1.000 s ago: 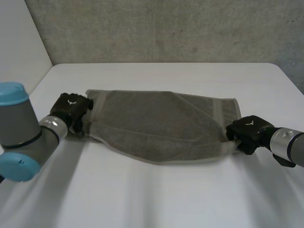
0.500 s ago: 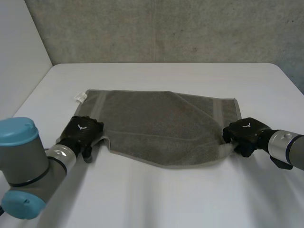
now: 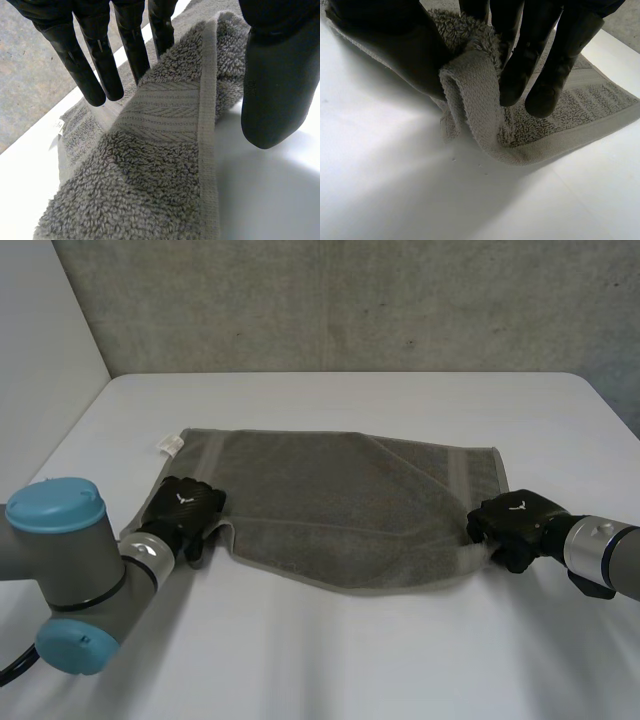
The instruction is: Fold the towel.
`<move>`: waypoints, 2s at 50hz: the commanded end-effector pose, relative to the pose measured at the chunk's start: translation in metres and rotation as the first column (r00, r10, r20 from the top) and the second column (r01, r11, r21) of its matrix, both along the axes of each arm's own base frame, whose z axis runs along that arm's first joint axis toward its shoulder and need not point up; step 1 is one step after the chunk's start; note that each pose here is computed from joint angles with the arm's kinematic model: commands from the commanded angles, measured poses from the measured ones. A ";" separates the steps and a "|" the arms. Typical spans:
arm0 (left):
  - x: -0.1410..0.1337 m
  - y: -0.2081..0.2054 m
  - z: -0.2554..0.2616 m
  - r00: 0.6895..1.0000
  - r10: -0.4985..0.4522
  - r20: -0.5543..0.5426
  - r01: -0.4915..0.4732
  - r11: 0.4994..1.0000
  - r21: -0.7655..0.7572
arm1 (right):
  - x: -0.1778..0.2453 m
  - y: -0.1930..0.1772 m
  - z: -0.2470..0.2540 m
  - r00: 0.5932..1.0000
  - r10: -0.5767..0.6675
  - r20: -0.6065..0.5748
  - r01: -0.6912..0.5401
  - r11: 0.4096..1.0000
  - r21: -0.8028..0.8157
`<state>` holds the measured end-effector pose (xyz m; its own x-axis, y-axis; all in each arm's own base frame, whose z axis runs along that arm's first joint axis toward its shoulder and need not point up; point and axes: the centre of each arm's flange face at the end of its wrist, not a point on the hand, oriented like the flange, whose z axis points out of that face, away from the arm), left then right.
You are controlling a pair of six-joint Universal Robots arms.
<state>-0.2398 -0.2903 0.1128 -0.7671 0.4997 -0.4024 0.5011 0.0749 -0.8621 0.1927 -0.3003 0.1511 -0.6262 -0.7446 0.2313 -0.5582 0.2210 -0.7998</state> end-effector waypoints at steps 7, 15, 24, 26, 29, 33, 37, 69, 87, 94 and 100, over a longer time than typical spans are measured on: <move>0.001 -0.014 -0.004 1.000 0.015 -0.002 -0.015 1.000 -0.010 | 0.000 0.001 0.000 1.000 0.002 0.001 -0.002 1.000 0.002; 0.008 -0.022 0.000 0.996 0.084 0.010 -0.083 0.996 -0.037 | 0.000 0.001 -0.001 1.000 0.002 0.001 -0.002 1.000 0.005; 0.018 -0.030 0.003 0.990 0.130 0.056 -0.125 0.989 -0.079 | 0.000 0.001 -0.001 1.000 0.002 0.001 -0.002 1.000 0.005; 0.022 -0.031 0.004 0.986 0.142 0.084 -0.134 0.986 -0.099 | 0.000 0.001 -0.001 1.000 0.002 0.001 -0.002 1.000 0.005; 0.026 -0.033 0.006 0.981 0.157 0.110 -0.144 0.982 -0.118 | 0.000 0.001 -0.001 1.000 0.002 0.001 -0.002 1.000 0.003; 0.030 -0.035 0.012 0.977 0.179 0.116 -0.163 0.977 -0.135 | 0.000 0.001 -0.001 1.000 0.002 0.001 -0.002 1.000 0.003; 0.037 -0.035 0.020 0.973 0.203 0.112 -0.185 0.971 -0.152 | 0.000 0.001 0.000 1.000 0.004 0.003 -0.004 1.000 0.004; 0.053 -0.018 0.028 0.968 0.218 0.123 -0.205 0.972 -0.115 | -0.003 -0.001 0.018 1.000 -0.003 0.010 0.004 0.999 -0.047; 0.074 0.036 0.095 0.981 0.179 0.075 -0.168 0.977 -0.131 | -0.026 0.036 0.080 0.998 0.025 -0.065 -0.027 0.999 -0.021; 0.084 0.056 0.106 0.986 0.153 0.063 -0.150 0.987 -0.049 | -0.042 0.057 0.088 0.981 0.138 -0.134 -0.116 0.980 0.159; 0.097 0.051 0.107 0.987 0.154 0.037 -0.154 0.988 -0.005 | -0.047 0.045 0.100 0.980 0.149 -0.129 -0.136 0.985 0.103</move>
